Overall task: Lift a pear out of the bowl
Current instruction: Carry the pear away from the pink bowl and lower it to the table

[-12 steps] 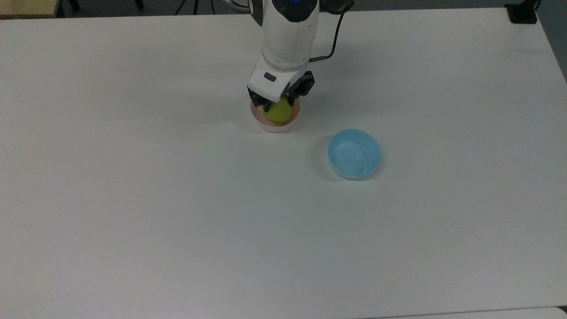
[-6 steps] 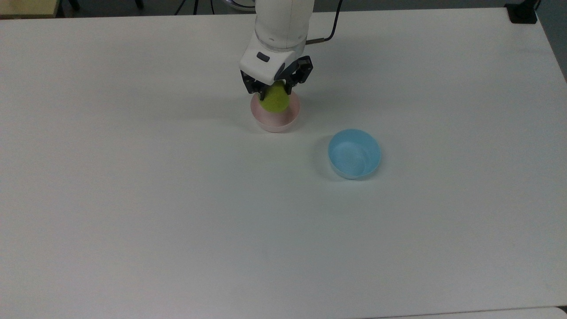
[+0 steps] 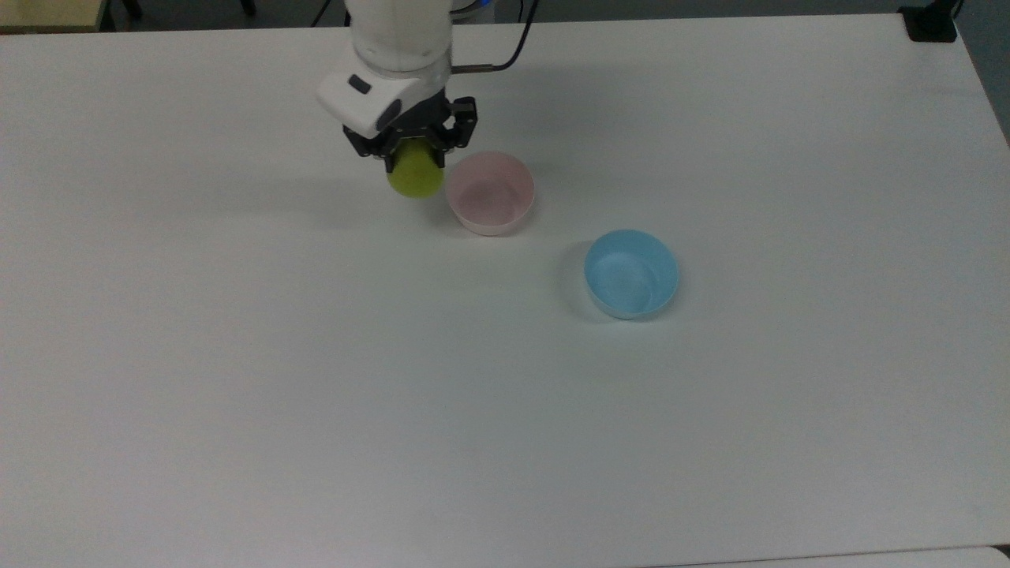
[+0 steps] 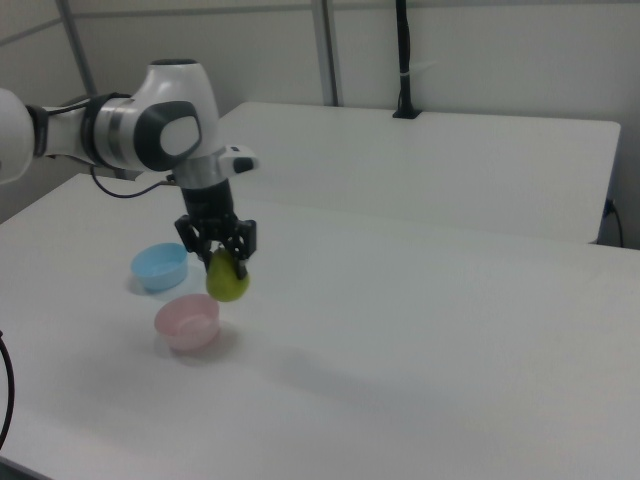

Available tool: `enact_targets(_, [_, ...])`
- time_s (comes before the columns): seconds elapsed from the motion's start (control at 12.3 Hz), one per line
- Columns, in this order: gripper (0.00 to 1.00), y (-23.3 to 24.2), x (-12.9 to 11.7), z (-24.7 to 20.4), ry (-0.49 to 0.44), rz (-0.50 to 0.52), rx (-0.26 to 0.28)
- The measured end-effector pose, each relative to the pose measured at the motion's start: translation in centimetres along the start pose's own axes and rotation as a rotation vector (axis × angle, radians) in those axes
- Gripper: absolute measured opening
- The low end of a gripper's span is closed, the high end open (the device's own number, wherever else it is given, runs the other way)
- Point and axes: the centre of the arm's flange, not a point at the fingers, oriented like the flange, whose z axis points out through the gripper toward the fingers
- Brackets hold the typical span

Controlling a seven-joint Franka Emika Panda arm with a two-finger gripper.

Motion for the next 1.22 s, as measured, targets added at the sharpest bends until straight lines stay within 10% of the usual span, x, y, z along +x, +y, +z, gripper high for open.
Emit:
enact_targets(0.9, [0.61, 18.1, -2.5, 10.2, -0.061, 0.133, 0.018])
enact_targets(1.22, [0.82, 18.6, -2.6, 10.0, -0.056, 0.131, 0.018])
